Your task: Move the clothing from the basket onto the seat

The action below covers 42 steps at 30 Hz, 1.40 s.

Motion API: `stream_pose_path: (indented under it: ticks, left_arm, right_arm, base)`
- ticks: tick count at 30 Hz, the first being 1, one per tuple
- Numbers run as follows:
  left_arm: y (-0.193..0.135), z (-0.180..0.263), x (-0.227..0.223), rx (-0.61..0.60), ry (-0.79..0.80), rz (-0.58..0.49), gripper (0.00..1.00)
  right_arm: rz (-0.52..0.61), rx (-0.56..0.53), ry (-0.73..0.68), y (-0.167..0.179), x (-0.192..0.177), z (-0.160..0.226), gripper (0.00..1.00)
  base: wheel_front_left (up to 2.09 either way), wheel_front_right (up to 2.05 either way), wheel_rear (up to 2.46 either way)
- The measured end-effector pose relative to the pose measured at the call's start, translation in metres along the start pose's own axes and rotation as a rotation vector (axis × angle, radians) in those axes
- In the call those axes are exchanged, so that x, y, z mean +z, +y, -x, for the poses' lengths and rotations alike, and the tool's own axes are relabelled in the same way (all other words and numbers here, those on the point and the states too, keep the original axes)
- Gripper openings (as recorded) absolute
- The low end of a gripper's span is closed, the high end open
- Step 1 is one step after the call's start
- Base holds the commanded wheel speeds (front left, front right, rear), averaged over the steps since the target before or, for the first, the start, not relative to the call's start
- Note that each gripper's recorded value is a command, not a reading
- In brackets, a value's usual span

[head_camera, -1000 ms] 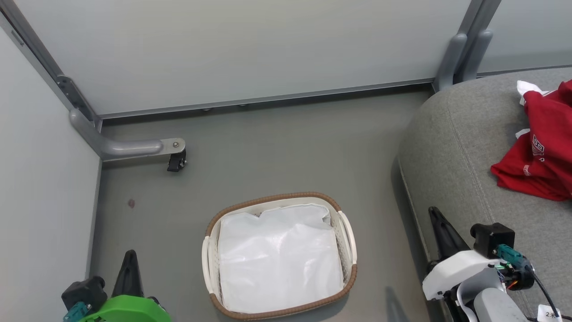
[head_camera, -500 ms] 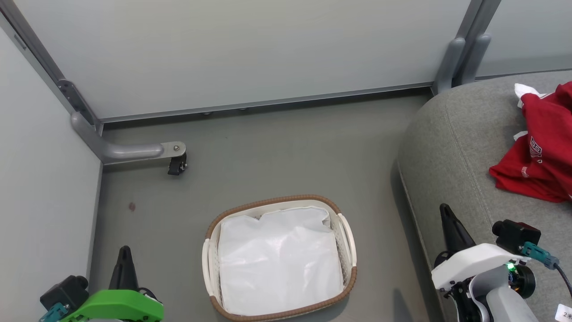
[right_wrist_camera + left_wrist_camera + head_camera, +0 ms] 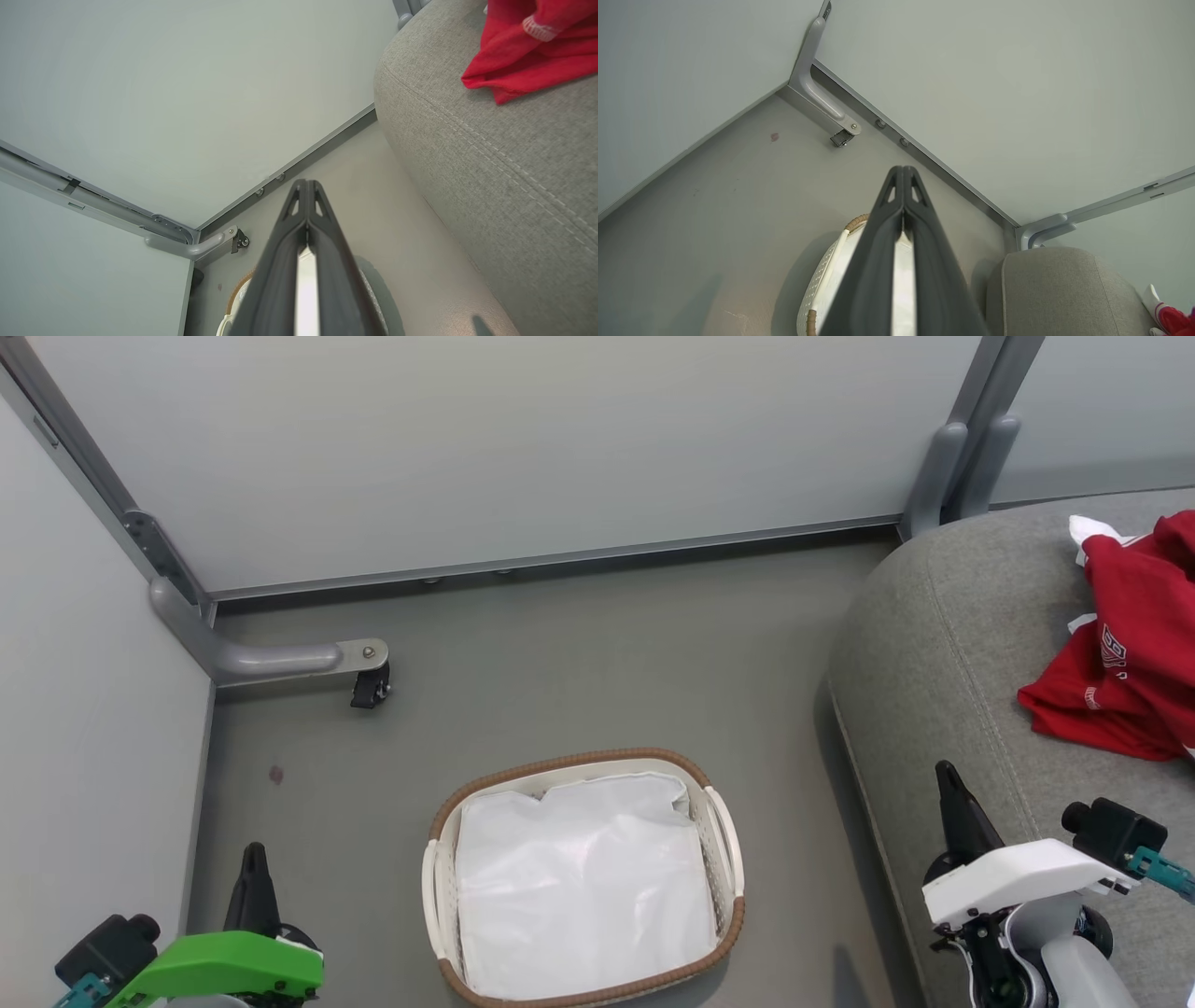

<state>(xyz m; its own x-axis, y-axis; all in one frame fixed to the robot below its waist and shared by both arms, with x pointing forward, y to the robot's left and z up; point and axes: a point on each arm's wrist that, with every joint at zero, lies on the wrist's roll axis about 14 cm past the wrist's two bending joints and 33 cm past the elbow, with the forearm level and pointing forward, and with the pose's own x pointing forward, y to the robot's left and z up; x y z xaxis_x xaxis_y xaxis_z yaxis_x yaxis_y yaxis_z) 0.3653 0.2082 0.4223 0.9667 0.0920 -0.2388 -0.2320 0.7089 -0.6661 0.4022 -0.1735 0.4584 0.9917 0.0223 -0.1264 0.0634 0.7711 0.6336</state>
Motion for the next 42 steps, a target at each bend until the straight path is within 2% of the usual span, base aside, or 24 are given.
stream_pose_path:
  ticks: [18, 42]
  left_arm:
    - [-0.011, -0.003, 0.011, -0.028, -0.009, 0.214, 0.0]
    - [-0.028, -0.004, 0.024, -0.088, -0.011, 0.448, 0.0]
  right_arm:
    - [-0.236, -0.01, -0.016, -0.001, 0.011, 0.003, 0.0]
    - [-0.489, 0.011, -0.038, 0.001, 0.025, 0.007, 0.0]
  base:
    - [0.0, 0.0, 0.0]
    - [0.0, 0.0, 0.0]
